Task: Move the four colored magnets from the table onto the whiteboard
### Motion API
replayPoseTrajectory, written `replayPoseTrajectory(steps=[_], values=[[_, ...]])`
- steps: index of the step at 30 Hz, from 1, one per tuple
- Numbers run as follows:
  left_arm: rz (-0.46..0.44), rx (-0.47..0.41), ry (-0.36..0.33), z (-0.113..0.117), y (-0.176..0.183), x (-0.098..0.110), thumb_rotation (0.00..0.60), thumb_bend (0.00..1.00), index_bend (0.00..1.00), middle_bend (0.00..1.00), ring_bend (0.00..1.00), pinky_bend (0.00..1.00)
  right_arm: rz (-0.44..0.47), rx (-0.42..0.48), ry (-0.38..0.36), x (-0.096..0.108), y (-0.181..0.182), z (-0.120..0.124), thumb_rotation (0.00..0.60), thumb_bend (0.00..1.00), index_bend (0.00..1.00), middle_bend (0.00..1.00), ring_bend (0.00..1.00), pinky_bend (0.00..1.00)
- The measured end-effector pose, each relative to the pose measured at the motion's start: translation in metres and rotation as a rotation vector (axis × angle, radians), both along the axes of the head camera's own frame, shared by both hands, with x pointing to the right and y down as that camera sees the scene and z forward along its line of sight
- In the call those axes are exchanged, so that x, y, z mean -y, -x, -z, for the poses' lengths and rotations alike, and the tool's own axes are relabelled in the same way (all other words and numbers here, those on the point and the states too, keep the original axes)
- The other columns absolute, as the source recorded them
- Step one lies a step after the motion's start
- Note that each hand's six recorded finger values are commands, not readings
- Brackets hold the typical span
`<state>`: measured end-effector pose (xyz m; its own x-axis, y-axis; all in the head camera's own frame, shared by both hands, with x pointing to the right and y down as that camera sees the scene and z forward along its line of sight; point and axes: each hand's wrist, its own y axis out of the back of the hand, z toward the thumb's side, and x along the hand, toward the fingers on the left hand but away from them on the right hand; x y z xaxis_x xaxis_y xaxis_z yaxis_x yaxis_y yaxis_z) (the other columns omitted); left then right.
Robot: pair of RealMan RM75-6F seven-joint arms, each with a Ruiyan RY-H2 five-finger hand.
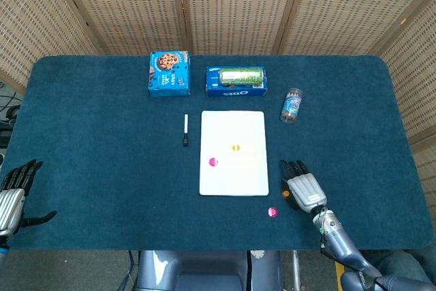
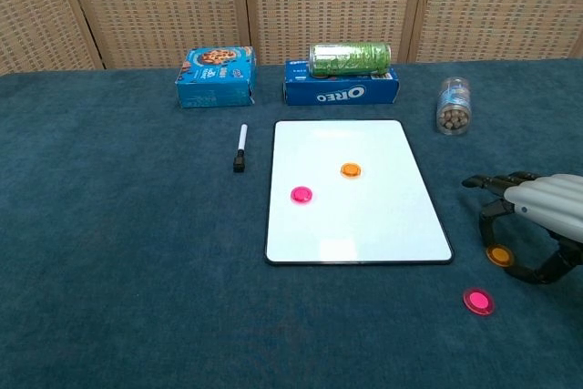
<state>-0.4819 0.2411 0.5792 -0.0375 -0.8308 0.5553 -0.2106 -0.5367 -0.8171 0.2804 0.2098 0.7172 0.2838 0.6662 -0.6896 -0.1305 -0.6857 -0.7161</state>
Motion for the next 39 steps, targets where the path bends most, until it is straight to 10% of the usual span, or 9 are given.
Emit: replayPoseTrajectory(steps=[9,25,39], values=[[0.003,-0.001,-0.001,0.000,0.001,0.000,0.600,0.00,0.00,0.00,0.00,0.00,-0.006,0.017,-0.033,0.016,0.006,0.008,0.600,0.39,0.56,0.00,0.00,0.01],[0.016,0.000,0.008,-0.002,0.004,0.002,0.600,0.00,0.00,0.00,0.00,0.00,0.007,0.062,-0.107,0.102,0.075,0.038,0.600,0.39,0.56,0.00,0.00,0.01],[0.028,-0.007,0.023,-0.006,0.008,0.003,0.600,0.00,0.00,0.00,0.00,0.00,0.033,-0.004,-0.055,0.102,0.133,0.008,0.600,0.39,0.56,0.00,0.00,0.01]])
